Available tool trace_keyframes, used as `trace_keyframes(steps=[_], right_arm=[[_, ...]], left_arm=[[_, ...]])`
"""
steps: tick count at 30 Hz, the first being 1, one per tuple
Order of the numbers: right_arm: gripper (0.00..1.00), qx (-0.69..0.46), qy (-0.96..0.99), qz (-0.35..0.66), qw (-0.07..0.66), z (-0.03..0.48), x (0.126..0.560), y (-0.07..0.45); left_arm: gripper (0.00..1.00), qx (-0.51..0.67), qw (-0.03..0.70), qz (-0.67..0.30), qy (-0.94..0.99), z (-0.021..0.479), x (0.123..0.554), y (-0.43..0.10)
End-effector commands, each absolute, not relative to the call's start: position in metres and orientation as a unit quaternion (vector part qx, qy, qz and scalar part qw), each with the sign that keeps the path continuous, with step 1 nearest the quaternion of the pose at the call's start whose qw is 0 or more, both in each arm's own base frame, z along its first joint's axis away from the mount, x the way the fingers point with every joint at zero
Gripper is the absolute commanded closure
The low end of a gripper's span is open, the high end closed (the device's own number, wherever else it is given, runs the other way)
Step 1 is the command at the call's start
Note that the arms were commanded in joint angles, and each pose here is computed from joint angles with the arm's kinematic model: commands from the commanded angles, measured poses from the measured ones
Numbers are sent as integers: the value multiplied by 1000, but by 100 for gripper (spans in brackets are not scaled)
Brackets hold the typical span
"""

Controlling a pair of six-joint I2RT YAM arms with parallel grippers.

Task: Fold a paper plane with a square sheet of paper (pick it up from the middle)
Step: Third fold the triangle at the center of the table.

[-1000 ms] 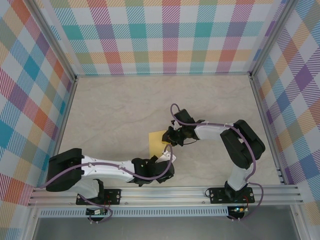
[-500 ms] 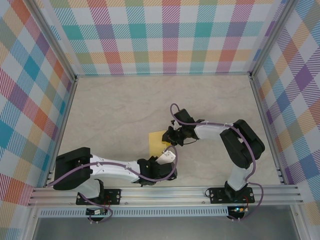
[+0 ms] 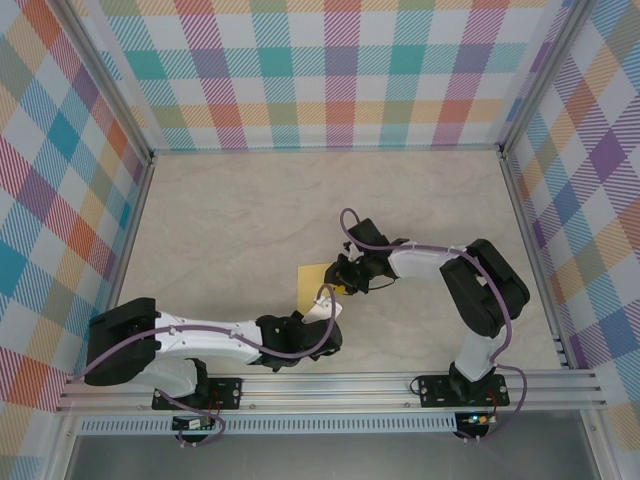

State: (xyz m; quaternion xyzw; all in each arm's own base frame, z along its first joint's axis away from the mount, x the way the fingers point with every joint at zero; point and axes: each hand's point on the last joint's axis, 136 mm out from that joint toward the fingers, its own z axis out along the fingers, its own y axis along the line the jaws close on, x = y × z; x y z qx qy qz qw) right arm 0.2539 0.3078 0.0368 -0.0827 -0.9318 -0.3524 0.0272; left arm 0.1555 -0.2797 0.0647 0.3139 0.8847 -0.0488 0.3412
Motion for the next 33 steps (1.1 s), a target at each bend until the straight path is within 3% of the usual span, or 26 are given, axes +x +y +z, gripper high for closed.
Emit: trace_keyframes(steps=[1,6,11,14,24,33], right_arm=[[66,-74,-944,-321,0,48,258,298],[61,-73,-958,-276,-37,62,263,279],[76,-45,-945,-323,-43,77,265,297],[79,-22,-936,-350,-30,79,265,316],[85,-5,-942,-336,11,48,270,347],[87,-7,-966,-256,34,9,263,328]], left_arm=[[100,281,318,-118,898,64,156,-281],[100,249,277,-183,910,59,159,-272],[100,222,244,-237,914,58,163,-265],[100,212,223,-260,915,56,166,-264],[100,186,192,-280,922,50,173,-250],[100,171,175,-290,925,49,177,-240]])
